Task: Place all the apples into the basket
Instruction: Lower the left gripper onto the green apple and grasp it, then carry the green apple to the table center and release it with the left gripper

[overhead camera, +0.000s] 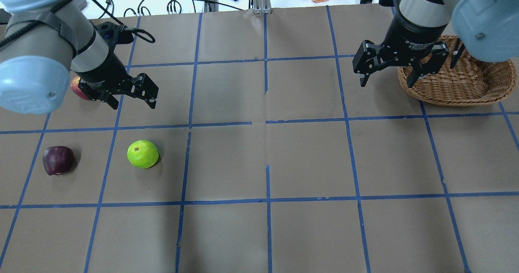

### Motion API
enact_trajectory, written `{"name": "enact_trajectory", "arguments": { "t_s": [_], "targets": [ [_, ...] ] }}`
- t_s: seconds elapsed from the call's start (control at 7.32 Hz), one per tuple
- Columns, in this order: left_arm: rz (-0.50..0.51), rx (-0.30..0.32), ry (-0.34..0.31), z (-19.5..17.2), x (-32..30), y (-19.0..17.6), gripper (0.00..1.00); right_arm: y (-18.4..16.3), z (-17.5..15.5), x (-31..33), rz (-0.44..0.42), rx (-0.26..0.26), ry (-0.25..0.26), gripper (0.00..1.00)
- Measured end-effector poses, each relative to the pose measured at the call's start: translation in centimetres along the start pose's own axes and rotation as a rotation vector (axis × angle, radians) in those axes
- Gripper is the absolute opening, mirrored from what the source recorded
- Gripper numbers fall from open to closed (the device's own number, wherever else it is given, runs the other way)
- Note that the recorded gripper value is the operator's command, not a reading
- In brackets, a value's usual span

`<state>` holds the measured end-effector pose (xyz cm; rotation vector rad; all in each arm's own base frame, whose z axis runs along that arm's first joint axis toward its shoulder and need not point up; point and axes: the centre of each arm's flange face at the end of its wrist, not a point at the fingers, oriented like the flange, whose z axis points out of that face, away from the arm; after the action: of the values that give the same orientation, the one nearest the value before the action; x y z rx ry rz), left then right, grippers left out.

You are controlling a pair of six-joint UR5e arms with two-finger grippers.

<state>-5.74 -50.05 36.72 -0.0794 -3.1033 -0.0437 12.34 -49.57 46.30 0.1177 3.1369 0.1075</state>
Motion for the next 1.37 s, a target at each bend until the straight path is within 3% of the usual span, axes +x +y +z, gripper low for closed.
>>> {"name": "enact_trajectory", "arguments": {
  "t_s": [0.27, 0.55, 1.23, 1.37],
  "targets": [
    [-0.005, -0.035, 0.010, 6.2, -3.2, 1.8, 1.00, 0.0, 0.0, -0.1, -0.002, 0.001, 0.001, 1.00],
    [-0.024, -0.097, -0.024, 10.4, -5.0, 2.3, 1.00, 0.0, 0.0, -0.1, -0.002, 0.001, 0.002, 1.00],
    [-0.046, -0.172, -0.023, 17.2, -6.1, 0.6, 1.00, 0.0, 0.1, -0.1, -0.002, -0.001, 0.001, 1.00],
    [-0.047, -0.177, -0.021, 18.1, -6.3, 0.3, 0.89, 0.0, 0.1, -0.1, -0.002, -0.001, 0.001, 1.00]
  ]
}}
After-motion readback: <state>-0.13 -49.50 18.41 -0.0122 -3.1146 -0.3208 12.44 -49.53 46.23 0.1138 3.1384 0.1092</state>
